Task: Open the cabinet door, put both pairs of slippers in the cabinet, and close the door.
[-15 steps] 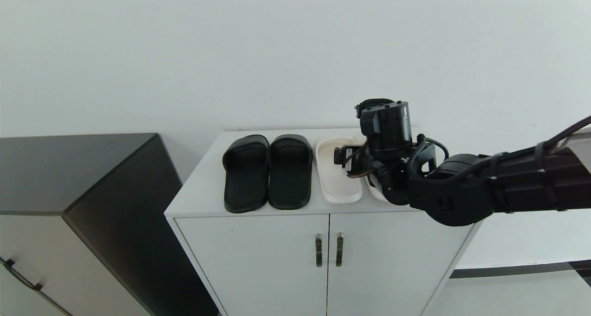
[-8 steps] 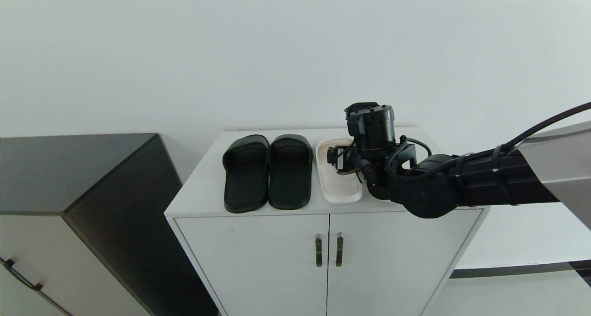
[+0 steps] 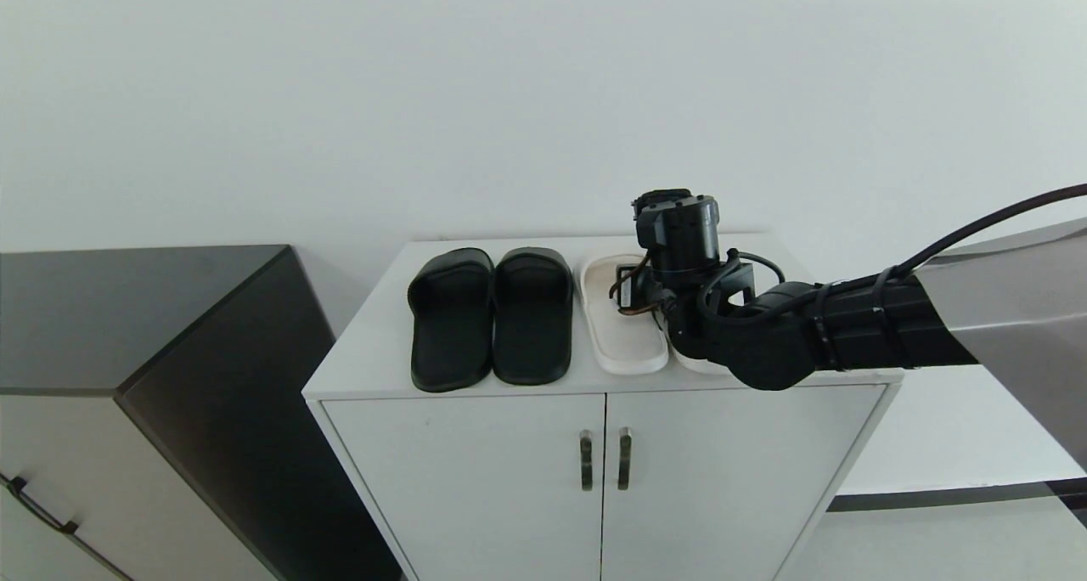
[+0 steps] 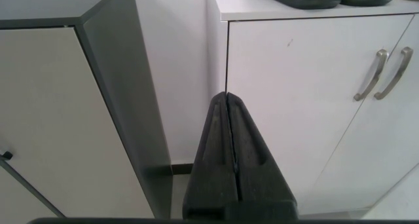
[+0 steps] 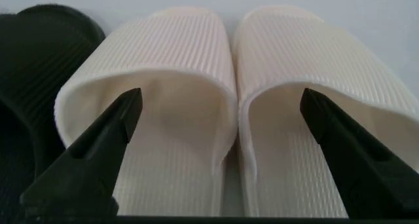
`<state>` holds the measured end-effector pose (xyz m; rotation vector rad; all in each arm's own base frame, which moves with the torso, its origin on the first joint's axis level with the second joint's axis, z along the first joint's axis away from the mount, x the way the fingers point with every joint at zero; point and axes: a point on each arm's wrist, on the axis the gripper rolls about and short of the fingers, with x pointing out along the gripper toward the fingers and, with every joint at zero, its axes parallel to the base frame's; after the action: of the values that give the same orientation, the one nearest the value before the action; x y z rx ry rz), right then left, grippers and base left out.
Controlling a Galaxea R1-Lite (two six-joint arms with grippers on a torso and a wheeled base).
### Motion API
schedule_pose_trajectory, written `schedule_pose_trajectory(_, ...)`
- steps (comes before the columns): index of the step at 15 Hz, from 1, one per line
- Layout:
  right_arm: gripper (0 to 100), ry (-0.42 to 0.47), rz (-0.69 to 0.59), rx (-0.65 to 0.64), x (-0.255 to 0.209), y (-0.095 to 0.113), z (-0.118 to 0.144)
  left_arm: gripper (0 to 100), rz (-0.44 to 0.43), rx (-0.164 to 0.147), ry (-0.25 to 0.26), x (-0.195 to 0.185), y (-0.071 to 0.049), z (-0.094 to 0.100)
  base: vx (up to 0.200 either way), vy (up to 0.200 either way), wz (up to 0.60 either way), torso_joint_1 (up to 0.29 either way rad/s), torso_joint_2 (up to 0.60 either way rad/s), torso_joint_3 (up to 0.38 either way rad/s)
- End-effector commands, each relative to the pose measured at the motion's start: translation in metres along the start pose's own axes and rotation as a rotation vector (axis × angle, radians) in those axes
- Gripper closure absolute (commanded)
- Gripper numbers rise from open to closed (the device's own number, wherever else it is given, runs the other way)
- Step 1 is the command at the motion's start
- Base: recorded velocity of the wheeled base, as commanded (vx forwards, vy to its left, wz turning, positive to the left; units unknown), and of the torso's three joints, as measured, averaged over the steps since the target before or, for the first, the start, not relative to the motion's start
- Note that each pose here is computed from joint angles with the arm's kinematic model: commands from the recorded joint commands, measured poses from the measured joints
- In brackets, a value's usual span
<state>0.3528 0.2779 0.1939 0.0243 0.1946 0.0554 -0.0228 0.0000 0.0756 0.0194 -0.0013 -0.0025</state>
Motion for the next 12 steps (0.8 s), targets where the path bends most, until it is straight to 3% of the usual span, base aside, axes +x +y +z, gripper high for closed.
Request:
schedule_pose_trajectory(1, 100, -0.025, 0.004, 0.012, -0.009, -0.004, 0.014, 100, -0.001, -0.001, 0.000, 0.000, 0.000, 0.000, 0.000, 0.000, 0.00, 0.000, 0.00, 0.000)
schedule_pose_trajectory(3, 100, -0.066, 0.014, 0.031, -0.033, -0.016, 0.039, 100, -0.001, -0.001, 0.000, 0.000, 0.000, 0.000, 0.000, 0.000, 0.00, 0.000, 0.00, 0.000)
schedule_pose_trajectory(6, 100, -0.056, 0.096, -0.004, -0.079, -0.035, 0.047, 100, -0.002, -0.001, 0.000, 0.000, 0.000, 0.000, 0.000, 0.000, 0.00, 0.000, 0.00, 0.000)
schedule_pose_trajectory(12, 100, 0.070, 0.472, -0.066, -0.195, -0.088, 0.008, 100, -0.002, -0.001, 0.000, 0.000, 0.000, 0.000, 0.000, 0.000, 0.00, 0.000, 0.00, 0.000)
